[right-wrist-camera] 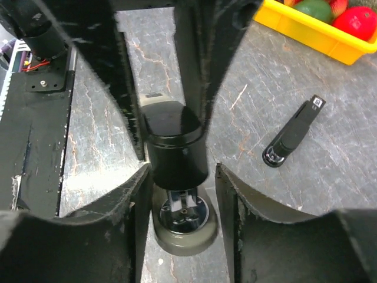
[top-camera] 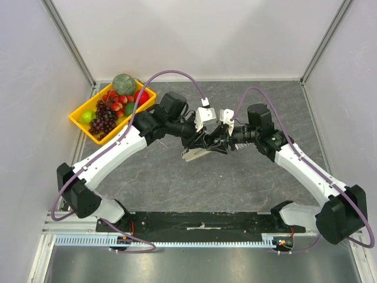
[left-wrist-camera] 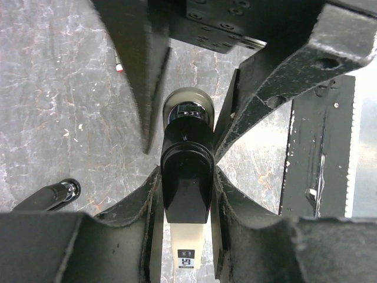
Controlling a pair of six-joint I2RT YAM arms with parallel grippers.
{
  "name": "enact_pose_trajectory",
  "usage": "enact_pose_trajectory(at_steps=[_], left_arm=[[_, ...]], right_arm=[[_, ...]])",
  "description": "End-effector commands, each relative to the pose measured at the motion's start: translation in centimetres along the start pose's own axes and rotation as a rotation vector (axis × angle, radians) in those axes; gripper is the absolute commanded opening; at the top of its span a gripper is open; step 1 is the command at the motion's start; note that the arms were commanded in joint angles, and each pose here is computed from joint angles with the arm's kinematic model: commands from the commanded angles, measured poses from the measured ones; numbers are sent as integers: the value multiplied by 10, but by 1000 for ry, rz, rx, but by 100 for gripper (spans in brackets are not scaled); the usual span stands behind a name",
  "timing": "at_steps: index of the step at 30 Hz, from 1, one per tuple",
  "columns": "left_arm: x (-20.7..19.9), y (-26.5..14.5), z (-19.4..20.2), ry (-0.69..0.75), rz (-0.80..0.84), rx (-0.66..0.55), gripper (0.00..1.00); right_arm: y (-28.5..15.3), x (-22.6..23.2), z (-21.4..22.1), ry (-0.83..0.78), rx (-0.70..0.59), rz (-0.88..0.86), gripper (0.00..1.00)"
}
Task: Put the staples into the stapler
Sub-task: Open the stapler at the center of the board.
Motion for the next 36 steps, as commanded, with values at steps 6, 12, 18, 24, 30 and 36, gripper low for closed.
enact_pose_trajectory(at_steps=[6,12,18,24,30,36], left_arm=[[-4,-59,-53,29,-72,-293,2],[19,-103,-60,-86,-67,-450,2],[31,-135,-57,-175,-46,-567,2],[44,-177,-58,-252,-62,-710,2],[51,-202,-47,-364,-53,-821,2],[51,-221,-34,-430,-4,-980,2]], right_arm=[[-2,2,9,-54,32,11,0],[-2,6,23,-15,34,8,0],[-2,3,24,25,7,35,0],[-3,-4,27,92,-52,81,0],[-10,-9,14,181,-154,142,0],[-7,-5,14,244,-202,132,0]])
Point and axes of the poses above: each gripper's point midway between its finger pads, its own y axis out along the fingers, its own x axis along the line the jaws close on, z = x × y, the point moved 7 cm from there along -y, back along the fingers, and after that the axes turned 6 degrees about -y, right-handed, at the moved point
